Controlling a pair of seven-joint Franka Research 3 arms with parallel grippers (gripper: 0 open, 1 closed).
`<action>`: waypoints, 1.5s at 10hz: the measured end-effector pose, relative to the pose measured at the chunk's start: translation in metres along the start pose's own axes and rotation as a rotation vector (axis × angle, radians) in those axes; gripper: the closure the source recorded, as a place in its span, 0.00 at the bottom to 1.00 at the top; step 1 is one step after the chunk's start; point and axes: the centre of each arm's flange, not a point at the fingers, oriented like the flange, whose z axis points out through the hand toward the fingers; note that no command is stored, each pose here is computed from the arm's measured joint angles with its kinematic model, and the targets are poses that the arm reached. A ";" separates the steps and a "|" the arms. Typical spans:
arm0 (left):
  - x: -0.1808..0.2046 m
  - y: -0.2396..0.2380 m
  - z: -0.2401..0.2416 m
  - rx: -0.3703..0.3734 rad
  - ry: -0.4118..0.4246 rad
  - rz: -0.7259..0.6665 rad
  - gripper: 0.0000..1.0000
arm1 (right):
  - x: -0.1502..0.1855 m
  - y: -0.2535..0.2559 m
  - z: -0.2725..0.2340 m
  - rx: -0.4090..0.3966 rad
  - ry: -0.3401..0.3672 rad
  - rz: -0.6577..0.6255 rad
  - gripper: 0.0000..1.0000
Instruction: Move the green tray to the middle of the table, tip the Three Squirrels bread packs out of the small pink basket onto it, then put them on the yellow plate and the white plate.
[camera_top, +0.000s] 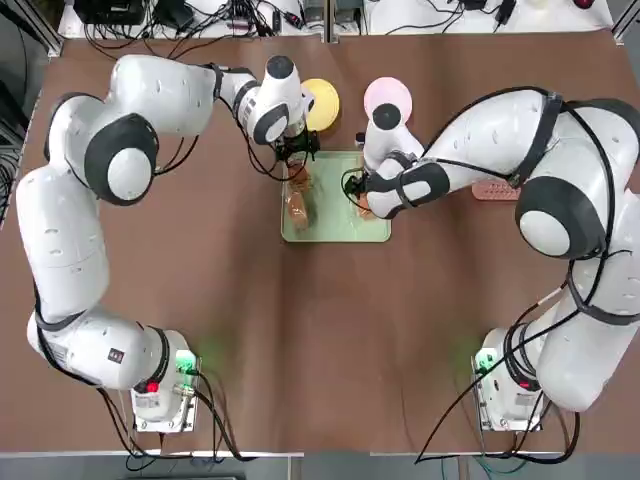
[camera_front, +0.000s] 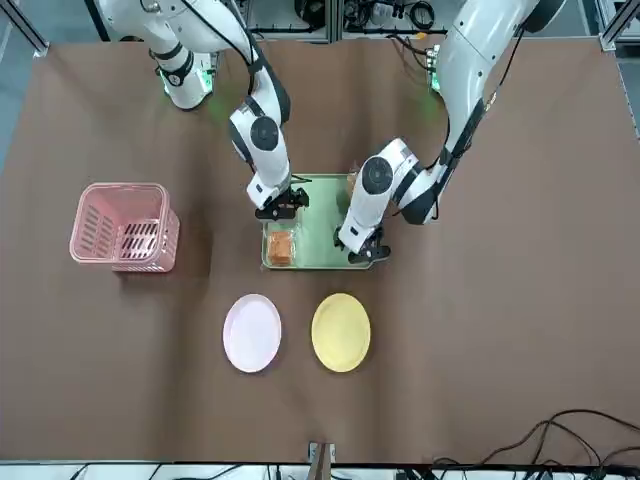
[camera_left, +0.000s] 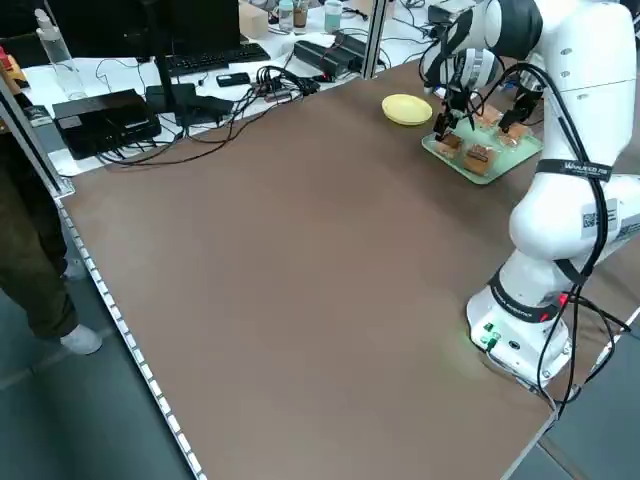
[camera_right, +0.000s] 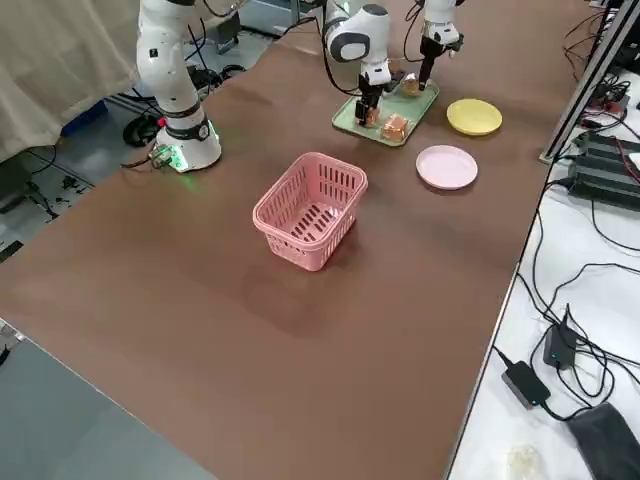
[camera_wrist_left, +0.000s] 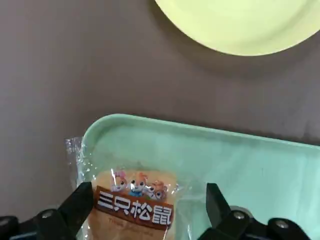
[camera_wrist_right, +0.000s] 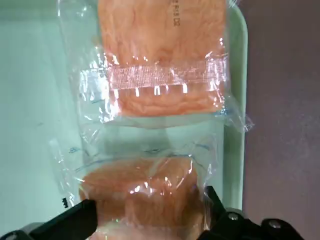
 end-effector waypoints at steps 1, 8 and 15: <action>-0.003 -0.001 0.002 0.006 -0.003 0.005 0.00 | 0.000 0.000 0.000 0.001 0.001 0.001 0.08; -0.018 -0.003 0.013 0.031 -0.016 0.035 0.00 | 0.001 0.000 -0.001 0.002 0.003 0.006 0.28; 0.005 -0.012 -0.005 0.023 0.029 0.046 0.00 | 0.010 0.003 -0.010 0.012 0.020 0.018 0.64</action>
